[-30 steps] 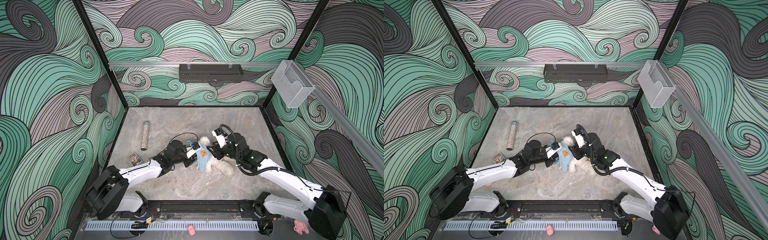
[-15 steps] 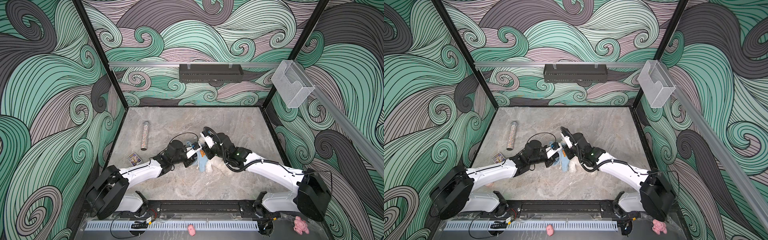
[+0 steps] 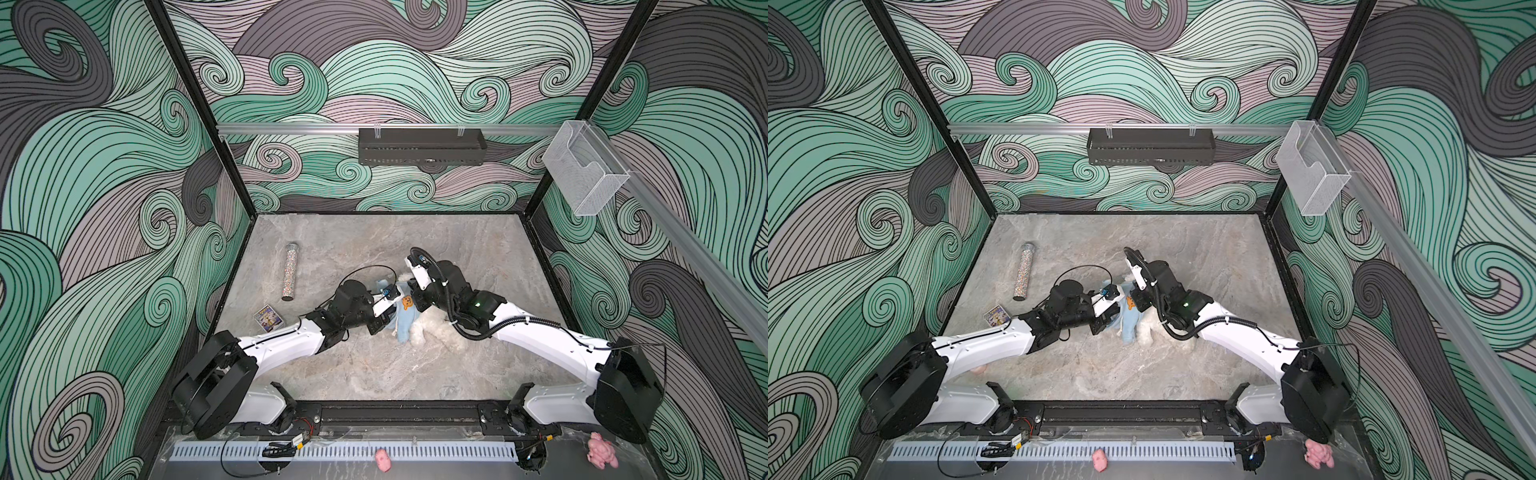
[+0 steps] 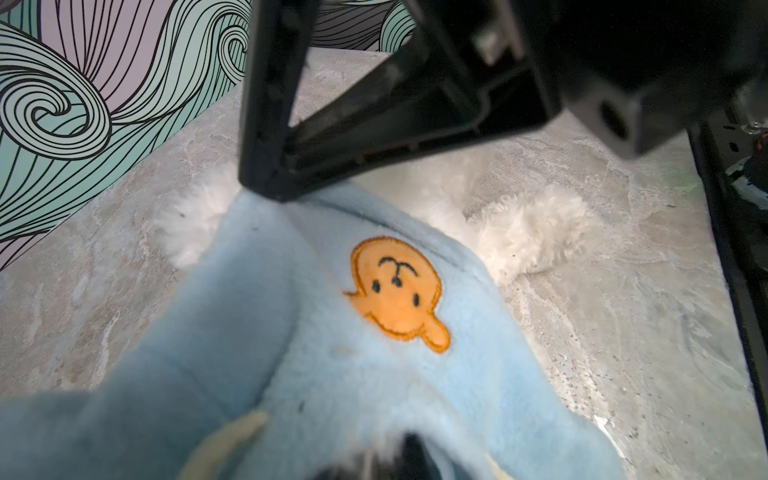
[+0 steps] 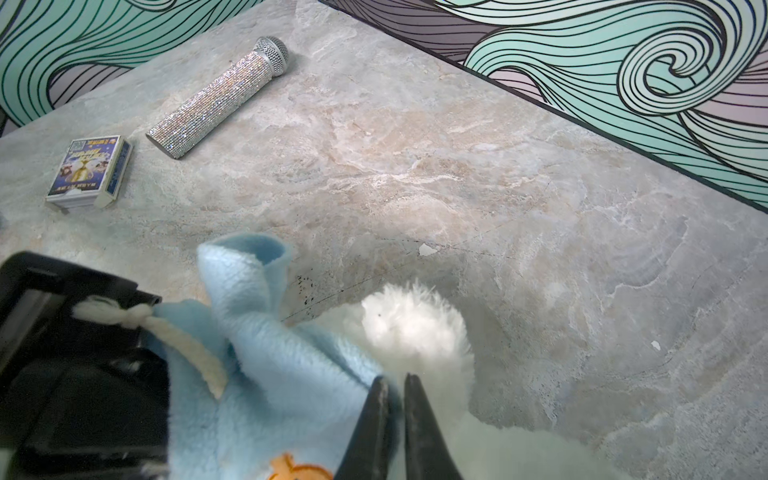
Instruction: Dress the teddy bear
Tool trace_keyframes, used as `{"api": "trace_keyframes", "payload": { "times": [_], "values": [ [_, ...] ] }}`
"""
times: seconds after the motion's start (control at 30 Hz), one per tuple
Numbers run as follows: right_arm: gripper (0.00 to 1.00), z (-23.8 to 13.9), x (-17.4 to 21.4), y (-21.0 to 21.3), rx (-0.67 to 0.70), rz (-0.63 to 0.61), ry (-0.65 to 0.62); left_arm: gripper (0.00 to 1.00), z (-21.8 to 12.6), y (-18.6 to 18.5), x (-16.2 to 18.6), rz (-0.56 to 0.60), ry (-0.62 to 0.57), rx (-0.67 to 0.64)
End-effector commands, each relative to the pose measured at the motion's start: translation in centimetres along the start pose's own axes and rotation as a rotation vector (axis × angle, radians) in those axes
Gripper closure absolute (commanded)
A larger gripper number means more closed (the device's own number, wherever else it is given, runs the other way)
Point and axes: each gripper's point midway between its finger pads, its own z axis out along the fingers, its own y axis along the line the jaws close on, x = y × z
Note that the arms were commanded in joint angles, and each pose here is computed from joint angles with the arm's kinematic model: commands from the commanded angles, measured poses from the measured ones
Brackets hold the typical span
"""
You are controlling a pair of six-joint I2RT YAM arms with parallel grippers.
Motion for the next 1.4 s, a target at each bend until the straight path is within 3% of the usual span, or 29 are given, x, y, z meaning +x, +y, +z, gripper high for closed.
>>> {"api": "trace_keyframes", "payload": {
  "times": [0.0, 0.17, 0.43, 0.63, 1.0, 1.37],
  "values": [
    [0.94, 0.0, -1.5, -0.8, -0.014, 0.079, -0.022, 1.00, 0.3, -0.5, 0.1, 0.015, 0.020, 0.036],
    [0.98, 0.7, -1.2, 0.3, -0.083, 0.133, 0.007, 1.00, 0.4, -0.5, 0.0, 0.018, 0.019, 0.037],
    [0.73, -1.6, -1.0, 1.3, -0.155, 0.145, -0.036, 1.00, 0.5, -0.5, 0.3, 0.019, 0.029, 0.037],
    [0.68, -2.1, -0.5, 2.7, -0.230, 0.138, -0.036, 1.00, 0.5, -0.5, 0.1, 0.019, 0.025, 0.037],
    [0.74, -0.2, 1.6, 3.1, -0.213, 0.128, 0.045, 1.00, 0.4, -0.6, 0.0, 0.020, 0.026, 0.041],
    [0.90, 0.7, 1.5, 2.4, -0.161, 0.124, 0.073, 1.00, 0.4, -0.6, 0.0, 0.024, 0.029, 0.044]
  ]
}}
